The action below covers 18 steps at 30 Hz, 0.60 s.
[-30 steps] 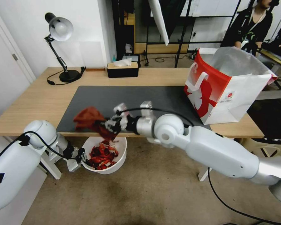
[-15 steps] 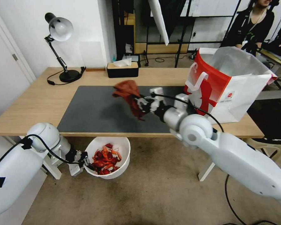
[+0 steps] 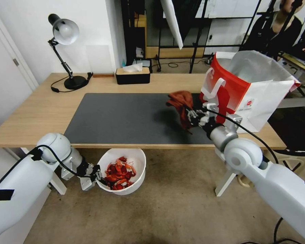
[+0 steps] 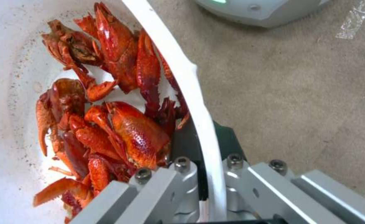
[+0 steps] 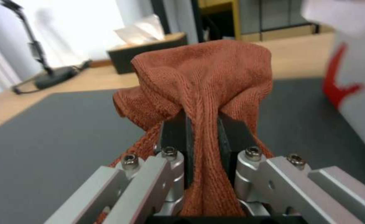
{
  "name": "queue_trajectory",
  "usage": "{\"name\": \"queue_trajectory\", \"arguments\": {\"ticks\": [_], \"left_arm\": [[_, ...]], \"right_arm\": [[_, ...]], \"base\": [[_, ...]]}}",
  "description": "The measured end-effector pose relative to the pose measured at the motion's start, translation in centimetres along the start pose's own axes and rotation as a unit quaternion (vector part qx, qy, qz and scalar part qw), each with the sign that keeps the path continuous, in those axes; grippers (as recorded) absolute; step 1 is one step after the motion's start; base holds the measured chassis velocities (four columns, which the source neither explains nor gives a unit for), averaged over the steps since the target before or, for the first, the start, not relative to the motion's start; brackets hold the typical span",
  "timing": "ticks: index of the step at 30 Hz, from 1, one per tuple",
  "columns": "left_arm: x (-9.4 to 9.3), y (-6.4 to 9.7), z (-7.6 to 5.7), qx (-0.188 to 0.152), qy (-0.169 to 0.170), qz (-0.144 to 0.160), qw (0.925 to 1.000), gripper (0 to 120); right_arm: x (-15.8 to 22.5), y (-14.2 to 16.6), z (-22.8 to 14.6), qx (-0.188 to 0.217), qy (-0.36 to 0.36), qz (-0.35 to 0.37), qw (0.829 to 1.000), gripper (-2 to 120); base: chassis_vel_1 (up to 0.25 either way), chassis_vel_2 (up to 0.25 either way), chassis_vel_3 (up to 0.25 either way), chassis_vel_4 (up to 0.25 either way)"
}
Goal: Sweep shrimp from table into container with towel, then put container into takeout bag.
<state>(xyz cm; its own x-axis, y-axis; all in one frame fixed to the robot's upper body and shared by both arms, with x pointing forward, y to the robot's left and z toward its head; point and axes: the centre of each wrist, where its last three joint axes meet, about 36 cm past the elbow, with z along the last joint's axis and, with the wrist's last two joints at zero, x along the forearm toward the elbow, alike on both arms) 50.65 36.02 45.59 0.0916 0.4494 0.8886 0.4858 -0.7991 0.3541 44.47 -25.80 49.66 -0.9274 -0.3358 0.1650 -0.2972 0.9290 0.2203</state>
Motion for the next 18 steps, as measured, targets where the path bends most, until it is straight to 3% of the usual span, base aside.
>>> {"name": "queue_trajectory", "arguments": {"ticks": [18], "left_arm": [[-0.8,0.1,-0.7,-0.007,-0.008,0.005,0.9999,0]], "right_arm": [[-1.9,-1.6,5.1,-0.017,0.030,0.063,0.997,9]], "base": [[0.000,0.000,0.000,0.000]]}}
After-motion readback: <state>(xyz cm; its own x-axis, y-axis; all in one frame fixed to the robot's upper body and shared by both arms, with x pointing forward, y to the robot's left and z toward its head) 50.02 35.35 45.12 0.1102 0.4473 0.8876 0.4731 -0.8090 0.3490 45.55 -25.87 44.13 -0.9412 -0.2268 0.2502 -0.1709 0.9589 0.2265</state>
